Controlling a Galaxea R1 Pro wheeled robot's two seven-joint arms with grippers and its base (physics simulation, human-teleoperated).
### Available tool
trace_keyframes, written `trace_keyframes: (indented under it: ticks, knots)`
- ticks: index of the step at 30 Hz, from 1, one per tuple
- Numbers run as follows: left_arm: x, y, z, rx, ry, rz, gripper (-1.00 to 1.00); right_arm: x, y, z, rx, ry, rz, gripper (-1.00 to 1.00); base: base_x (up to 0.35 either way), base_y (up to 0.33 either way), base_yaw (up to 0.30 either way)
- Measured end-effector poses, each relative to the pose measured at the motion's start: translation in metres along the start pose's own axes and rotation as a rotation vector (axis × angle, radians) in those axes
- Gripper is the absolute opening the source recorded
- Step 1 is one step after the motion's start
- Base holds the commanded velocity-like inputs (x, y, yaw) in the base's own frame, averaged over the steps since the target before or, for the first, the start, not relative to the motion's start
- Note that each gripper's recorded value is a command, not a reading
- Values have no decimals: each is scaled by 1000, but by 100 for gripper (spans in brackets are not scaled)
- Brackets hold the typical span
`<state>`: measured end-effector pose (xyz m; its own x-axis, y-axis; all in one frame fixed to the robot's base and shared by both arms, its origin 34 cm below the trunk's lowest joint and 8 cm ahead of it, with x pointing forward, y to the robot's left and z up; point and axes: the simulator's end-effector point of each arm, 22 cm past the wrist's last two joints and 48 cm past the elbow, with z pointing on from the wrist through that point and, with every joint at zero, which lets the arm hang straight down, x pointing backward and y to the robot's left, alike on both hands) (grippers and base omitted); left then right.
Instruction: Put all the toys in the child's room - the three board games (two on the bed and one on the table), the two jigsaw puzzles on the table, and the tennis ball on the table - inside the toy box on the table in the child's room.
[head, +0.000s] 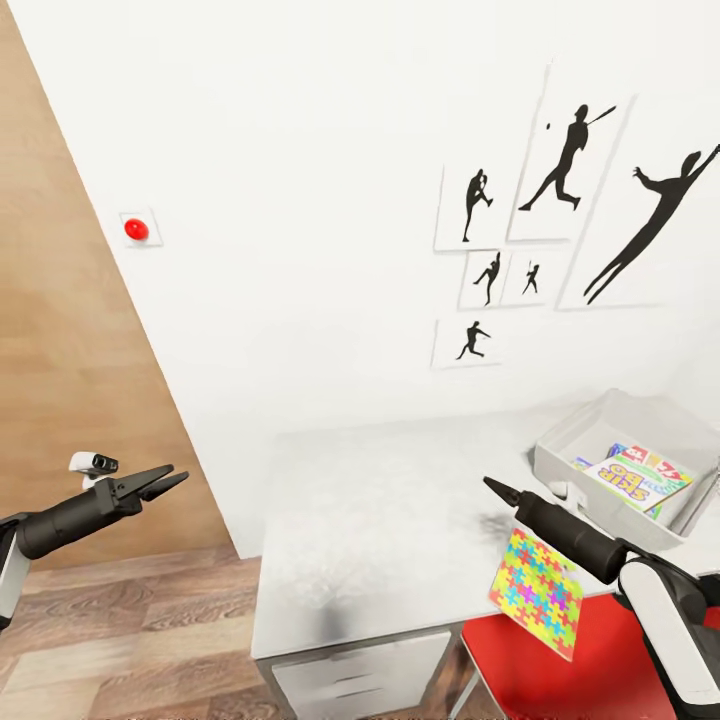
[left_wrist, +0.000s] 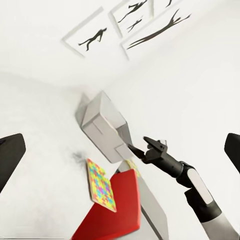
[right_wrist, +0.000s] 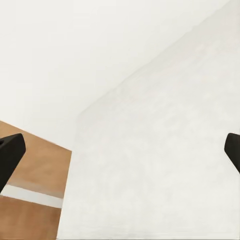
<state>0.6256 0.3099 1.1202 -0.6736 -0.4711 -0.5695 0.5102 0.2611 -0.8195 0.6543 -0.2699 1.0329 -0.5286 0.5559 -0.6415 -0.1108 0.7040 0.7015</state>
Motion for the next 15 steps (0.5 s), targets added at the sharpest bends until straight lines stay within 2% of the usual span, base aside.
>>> trace_keyframes:
  ticks: [4, 12, 15]
  knots:
    - [-1, -3, 0, 4, -2, 5, 100, -1, 4, -1, -8, 0, -3, 100, -180, 0, 0]
    - [-4, -10, 0, 10, -5, 16, 100, -4, 11, -3, -22, -7, -8, 100, -56, 0, 0]
    - [-5, -11, -1, 12, -6, 19, 100, -6, 18, -4, -50, -10, -10, 100, -210, 0, 0]
